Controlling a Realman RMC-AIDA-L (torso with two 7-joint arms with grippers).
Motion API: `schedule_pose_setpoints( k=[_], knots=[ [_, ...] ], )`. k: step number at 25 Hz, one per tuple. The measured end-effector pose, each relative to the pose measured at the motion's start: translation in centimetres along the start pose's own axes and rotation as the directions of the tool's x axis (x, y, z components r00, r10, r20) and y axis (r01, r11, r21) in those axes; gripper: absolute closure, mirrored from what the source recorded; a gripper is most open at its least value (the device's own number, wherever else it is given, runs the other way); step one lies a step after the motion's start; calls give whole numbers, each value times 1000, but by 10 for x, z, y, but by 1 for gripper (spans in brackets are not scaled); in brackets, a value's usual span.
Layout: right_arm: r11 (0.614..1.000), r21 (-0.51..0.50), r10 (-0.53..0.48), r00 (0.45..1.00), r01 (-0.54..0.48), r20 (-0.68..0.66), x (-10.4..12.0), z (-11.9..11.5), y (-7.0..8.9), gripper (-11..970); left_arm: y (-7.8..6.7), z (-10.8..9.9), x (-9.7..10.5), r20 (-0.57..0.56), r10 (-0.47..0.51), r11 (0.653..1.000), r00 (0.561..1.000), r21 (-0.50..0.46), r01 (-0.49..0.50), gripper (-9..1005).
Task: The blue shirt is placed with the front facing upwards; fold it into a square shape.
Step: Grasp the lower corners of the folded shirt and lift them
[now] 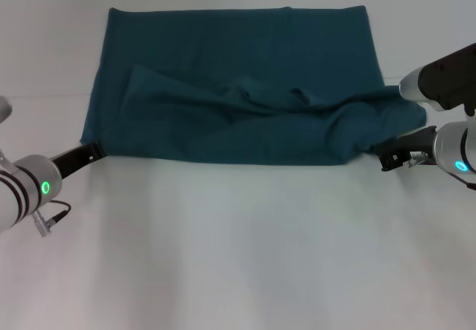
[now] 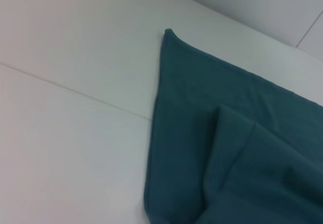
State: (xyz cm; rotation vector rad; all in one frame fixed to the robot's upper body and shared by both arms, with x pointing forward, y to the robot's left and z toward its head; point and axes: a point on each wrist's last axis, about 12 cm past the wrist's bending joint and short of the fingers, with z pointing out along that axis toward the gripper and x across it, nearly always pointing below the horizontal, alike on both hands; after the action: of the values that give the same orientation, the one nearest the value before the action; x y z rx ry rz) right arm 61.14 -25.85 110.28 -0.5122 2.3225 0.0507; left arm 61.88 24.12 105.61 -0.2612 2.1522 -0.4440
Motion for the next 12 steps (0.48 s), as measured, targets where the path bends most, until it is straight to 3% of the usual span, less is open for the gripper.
schedule_pose_setpoints(
  k=[8, 12],
  knots=[
    [1000, 3, -13, 1000, 13, 18, -7, 0, 1, 935, 3, -1, -16, 53, -116, 993, 992, 10, 116, 922],
    [1000, 6, -18, 1000, 18, 20, -9, 0, 0, 935, 3, 2, -18, 48, -137, 991, 989, 10, 137, 807]
  ],
)
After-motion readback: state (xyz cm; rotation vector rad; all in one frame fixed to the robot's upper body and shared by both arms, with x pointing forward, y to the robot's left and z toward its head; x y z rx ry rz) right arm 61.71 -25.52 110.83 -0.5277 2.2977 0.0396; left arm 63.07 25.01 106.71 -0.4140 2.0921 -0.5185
